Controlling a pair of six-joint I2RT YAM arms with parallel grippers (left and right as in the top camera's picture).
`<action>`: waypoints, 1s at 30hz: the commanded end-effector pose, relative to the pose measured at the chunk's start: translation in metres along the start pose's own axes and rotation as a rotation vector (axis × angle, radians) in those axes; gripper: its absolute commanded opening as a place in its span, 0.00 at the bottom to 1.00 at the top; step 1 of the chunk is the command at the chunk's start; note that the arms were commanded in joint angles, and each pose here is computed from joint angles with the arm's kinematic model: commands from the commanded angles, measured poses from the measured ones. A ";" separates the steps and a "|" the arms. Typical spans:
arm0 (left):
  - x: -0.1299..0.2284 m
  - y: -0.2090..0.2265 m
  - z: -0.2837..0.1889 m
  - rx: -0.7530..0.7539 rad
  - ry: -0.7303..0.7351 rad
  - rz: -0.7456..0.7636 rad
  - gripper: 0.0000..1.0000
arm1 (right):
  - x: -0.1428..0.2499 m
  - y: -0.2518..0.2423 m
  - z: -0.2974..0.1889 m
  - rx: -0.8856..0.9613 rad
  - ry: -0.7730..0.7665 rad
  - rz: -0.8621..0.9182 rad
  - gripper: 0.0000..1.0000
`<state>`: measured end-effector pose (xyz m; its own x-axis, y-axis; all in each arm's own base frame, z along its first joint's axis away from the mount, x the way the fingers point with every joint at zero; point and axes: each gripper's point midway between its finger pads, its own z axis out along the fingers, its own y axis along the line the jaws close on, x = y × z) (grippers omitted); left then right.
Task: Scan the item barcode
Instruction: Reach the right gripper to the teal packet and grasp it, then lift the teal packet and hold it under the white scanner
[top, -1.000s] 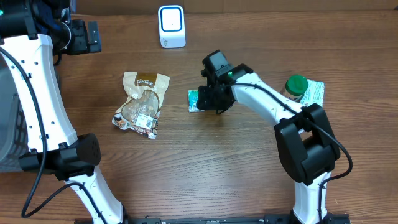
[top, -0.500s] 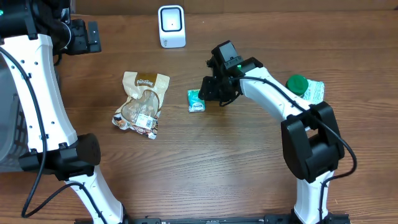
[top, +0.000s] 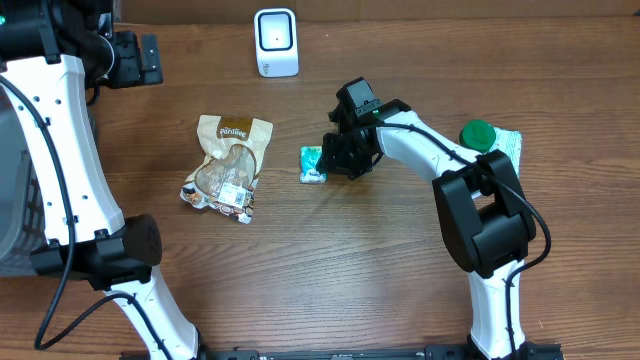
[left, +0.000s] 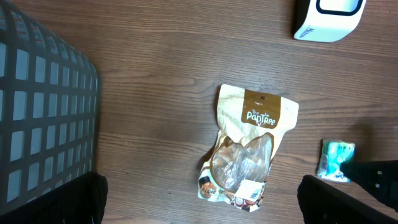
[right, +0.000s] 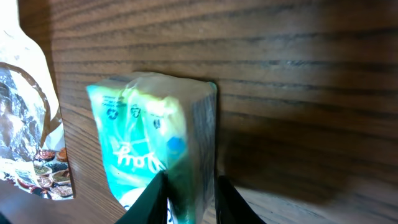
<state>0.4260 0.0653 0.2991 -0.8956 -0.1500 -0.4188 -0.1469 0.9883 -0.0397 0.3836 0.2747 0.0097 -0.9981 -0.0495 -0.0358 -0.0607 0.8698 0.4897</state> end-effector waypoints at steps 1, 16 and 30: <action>0.000 -0.001 0.002 0.007 0.004 0.012 1.00 | 0.011 -0.007 0.017 0.003 0.052 0.020 0.21; 0.000 -0.001 0.002 0.007 0.004 0.012 1.00 | 0.021 0.009 0.003 -0.103 0.119 0.050 0.04; 0.000 -0.001 0.002 0.007 0.004 0.012 1.00 | 0.010 0.111 -0.191 -1.048 0.095 -0.251 0.04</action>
<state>0.4261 0.0653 0.2991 -0.8956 -0.1504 -0.4187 -0.1471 0.9883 -0.0402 0.3894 0.2787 0.1651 -0.9791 -0.1587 -0.1269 -0.1639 0.2480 0.9548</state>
